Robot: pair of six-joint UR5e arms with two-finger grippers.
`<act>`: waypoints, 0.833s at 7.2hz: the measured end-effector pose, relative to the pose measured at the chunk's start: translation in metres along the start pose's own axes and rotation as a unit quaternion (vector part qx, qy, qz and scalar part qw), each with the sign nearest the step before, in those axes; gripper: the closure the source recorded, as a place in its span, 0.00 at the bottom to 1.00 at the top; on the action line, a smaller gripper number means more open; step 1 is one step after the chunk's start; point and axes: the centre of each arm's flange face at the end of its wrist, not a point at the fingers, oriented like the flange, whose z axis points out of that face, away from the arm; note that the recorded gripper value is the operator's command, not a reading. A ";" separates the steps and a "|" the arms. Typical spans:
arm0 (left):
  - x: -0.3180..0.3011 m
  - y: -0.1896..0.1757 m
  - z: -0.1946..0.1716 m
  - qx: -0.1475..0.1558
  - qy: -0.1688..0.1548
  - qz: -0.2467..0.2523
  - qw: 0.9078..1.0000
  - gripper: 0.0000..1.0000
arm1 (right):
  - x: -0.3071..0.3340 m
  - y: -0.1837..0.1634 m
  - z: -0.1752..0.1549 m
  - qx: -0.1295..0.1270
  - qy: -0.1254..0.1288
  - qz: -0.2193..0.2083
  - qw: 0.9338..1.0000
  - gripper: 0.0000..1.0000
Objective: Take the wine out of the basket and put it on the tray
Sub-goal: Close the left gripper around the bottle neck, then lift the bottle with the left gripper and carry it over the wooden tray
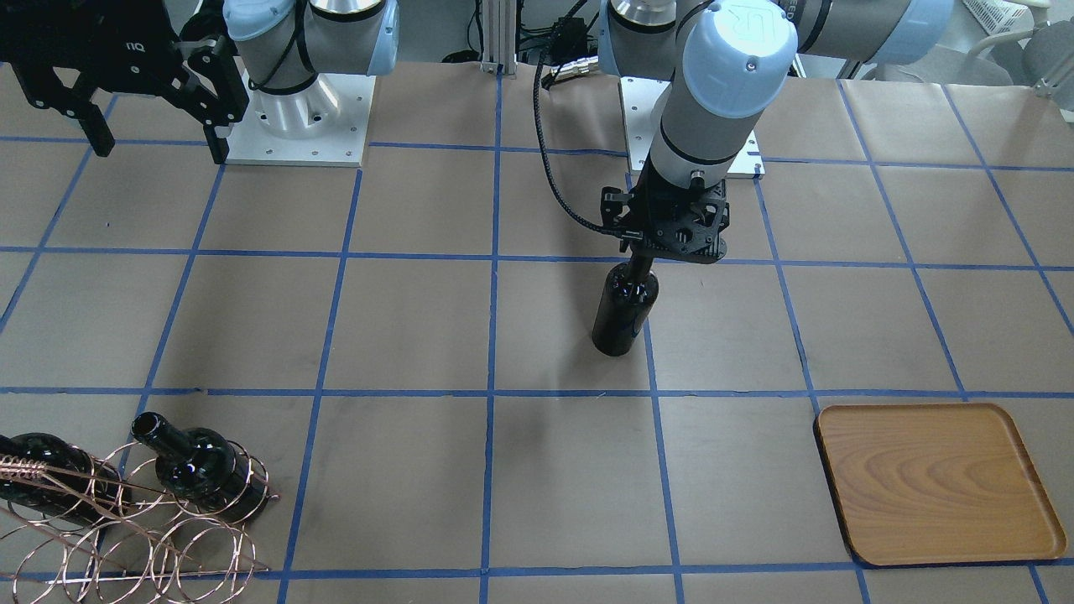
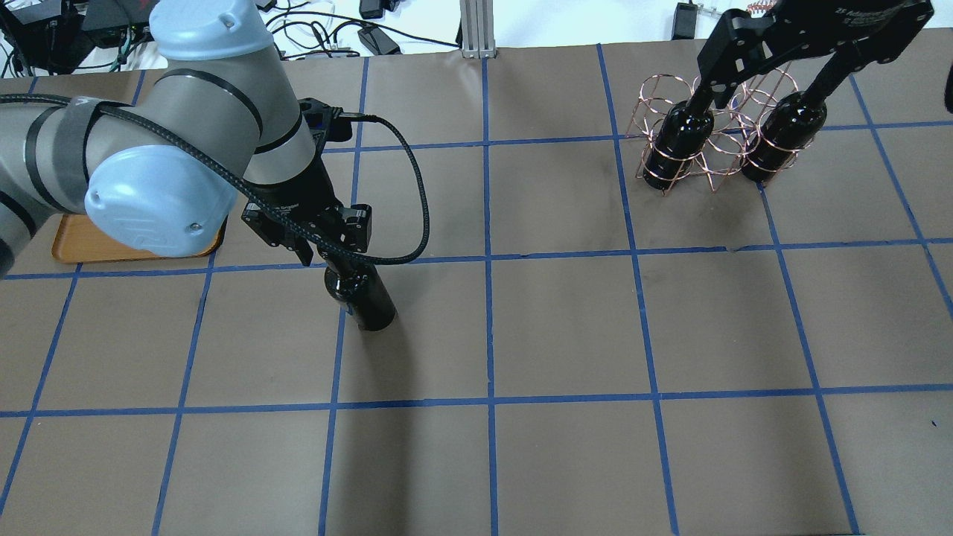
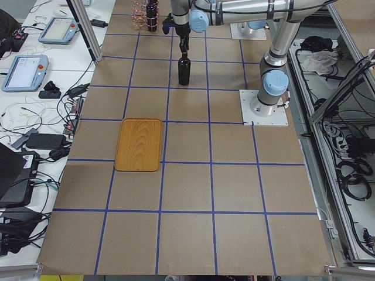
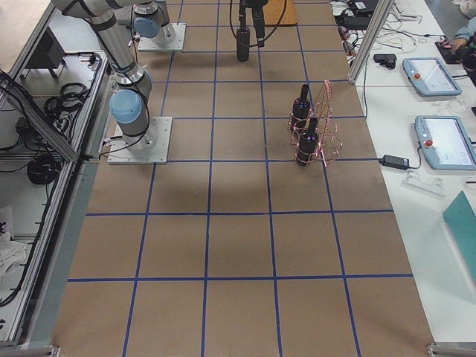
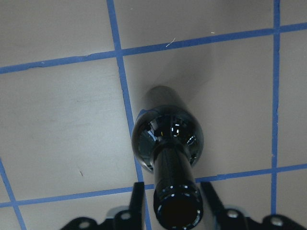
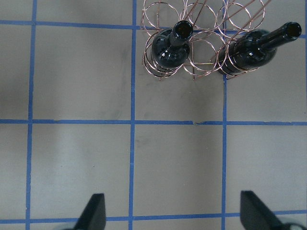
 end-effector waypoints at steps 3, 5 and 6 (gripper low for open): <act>-0.005 -0.001 -0.011 0.009 -0.016 0.001 1.000 1.00 | 0.001 0.000 -0.001 0.000 0.004 0.000 1.000 0.00; -0.024 -0.009 -0.054 0.025 -0.044 -0.005 0.999 1.00 | 0.001 0.000 -0.001 0.000 0.005 0.000 1.000 0.00; -0.044 -0.016 -0.078 0.036 -0.044 -0.009 0.998 1.00 | 0.001 0.000 -0.001 0.000 0.005 0.000 1.000 0.00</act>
